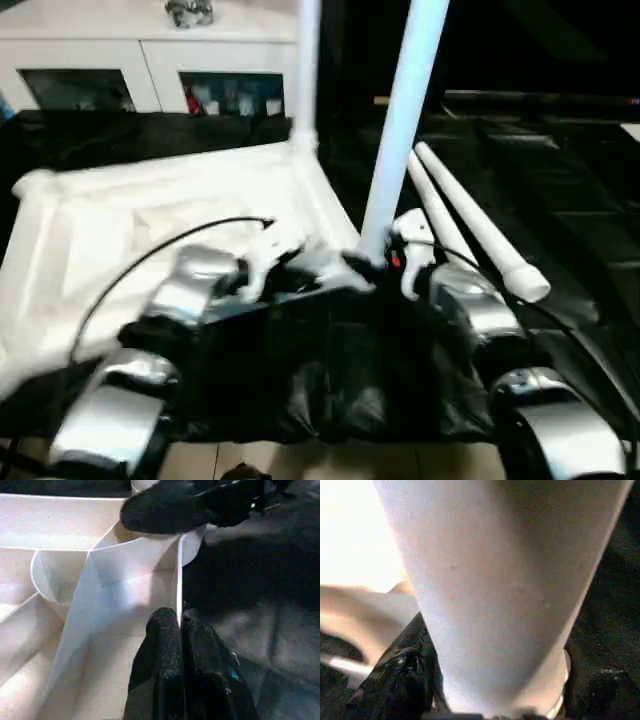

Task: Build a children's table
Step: Rotate leg to tighten

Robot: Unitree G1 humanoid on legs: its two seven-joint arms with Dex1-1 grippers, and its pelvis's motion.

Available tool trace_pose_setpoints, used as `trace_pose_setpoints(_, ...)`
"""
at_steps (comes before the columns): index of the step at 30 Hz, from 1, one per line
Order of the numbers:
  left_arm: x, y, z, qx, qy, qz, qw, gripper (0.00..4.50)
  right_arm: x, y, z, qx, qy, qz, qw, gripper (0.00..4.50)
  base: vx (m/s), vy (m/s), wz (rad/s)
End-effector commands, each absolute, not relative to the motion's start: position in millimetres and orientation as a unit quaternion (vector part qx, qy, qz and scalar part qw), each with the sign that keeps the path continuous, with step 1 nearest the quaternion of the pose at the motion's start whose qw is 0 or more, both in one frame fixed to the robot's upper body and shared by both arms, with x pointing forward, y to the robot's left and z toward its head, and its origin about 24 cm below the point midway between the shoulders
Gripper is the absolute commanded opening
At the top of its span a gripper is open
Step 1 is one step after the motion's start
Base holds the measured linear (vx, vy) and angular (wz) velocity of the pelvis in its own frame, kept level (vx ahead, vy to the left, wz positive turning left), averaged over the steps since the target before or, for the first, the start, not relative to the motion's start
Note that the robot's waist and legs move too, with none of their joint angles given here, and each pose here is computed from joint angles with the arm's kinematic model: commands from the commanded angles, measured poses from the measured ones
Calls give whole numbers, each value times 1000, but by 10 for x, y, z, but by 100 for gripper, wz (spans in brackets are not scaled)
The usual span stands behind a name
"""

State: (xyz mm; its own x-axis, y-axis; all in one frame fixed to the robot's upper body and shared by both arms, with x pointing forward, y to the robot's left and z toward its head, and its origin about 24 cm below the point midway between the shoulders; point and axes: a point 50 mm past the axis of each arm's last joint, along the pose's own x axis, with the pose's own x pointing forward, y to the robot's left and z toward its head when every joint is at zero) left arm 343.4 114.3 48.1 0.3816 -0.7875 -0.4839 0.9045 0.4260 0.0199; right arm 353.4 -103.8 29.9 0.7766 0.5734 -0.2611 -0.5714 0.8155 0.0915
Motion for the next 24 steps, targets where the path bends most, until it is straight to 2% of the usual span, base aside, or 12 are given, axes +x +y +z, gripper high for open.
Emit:
trace_pose_setpoints(1,3453,751,600,127,162,-537,818,0,3428,-589,208,6,161,346,924,277,0,0,0)
trace_pose_setpoints(2,3447,687,595,126,160,-534,820,0,3435,-515,238,0,149,337,930,332,0,0,0)
trace_pose_setpoints(5,3439,661,595,126,155,-536,820,0,3444,-496,279,11,135,345,929,355,0,0,0)
trace_pose_setpoints(7,3434,691,601,129,152,-540,817,0,3454,-536,298,12,129,356,925,389,0,0,0)
trace_pose_setpoints(10,3425,738,605,132,153,-546,813,0,3463,-582,312,4,122,364,923,410,0,0,0)
trace_pose_setpoints(14,3381,881,638,135,143,-582,789,0,3417,-738,316,-18,117,431,895,410,0,0,0)
trace_pose_setpoints(15,3351,952,652,134,142,-602,774,0,3384,-816,318,-24,119,467,876,410,0,0,0)
trace_pose_setpoints(17,3340,978,656,135,142,-609,769,0,3372,-841,320,-26,121,478,870,410,0,0,0)
trace_pose_setpoints(21,3306,1167,657,149,157,-634,742,0,3275,-994,342,-41,137,566,812,410,0,0,0)
trace_pose_setpoints(22,3306,1167,657,149,157,-634,742,0,3275,-994,342,-41,137,566,812,410,0,0,0)
trace_pose_setpoints(24,3299,1241,664,154,165,-641,733,0,3237,-1059,347,-51,148,597,787,410,0,0,0)
